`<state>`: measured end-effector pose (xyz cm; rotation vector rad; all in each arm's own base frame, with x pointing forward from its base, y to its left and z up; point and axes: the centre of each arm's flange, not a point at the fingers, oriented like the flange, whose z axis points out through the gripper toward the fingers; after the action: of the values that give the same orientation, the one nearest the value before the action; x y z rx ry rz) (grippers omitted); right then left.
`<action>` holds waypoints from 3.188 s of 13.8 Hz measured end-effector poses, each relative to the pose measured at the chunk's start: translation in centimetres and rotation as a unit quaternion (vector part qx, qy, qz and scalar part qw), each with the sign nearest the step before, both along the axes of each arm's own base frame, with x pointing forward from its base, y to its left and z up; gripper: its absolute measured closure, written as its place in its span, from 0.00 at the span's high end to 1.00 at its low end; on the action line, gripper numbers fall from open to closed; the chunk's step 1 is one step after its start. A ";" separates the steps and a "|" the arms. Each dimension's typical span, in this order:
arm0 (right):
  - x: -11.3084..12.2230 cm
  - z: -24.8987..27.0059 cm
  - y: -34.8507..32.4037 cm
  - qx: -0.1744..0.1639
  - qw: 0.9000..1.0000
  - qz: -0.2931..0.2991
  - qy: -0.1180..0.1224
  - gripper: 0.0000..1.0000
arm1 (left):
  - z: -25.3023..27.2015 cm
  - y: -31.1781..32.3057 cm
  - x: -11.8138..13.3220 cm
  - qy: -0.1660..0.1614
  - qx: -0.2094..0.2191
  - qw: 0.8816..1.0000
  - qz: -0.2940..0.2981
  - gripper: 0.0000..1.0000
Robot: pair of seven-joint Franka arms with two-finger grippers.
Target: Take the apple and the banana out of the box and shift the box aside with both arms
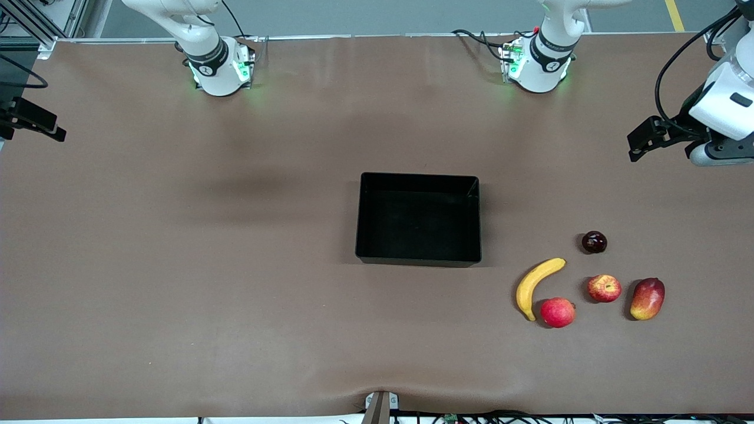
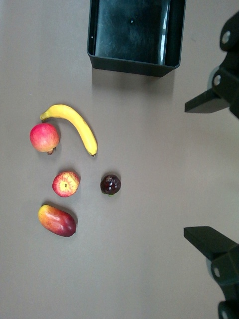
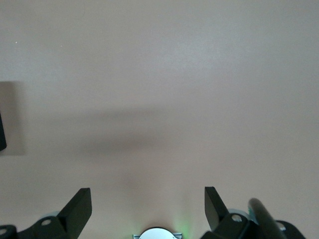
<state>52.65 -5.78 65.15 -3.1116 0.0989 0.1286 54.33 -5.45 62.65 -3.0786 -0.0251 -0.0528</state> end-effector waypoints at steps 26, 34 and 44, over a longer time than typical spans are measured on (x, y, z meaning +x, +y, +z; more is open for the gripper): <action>0.0 0.0 0.0 0.000 1.000 0.000 0.000 1.00 | -0.2 0.7 0.1 0.001 -0.011 1.000 0.004 1.00; 0.5 -0.9 0.0 0.001 1.000 0.000 0.009 1.00 | -0.4 0.7 0.2 0.001 -0.011 1.000 0.004 1.00; 7.4 -14.1 12.8 0.107 0.991 0.039 0.073 1.00 | -0.5 0.8 0.4 -0.001 -0.011 1.000 0.005 1.00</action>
<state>60.06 6.99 51.07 -2.8882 -0.0326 0.3435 54.69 -4.66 62.16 -3.1009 -0.0412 -0.0558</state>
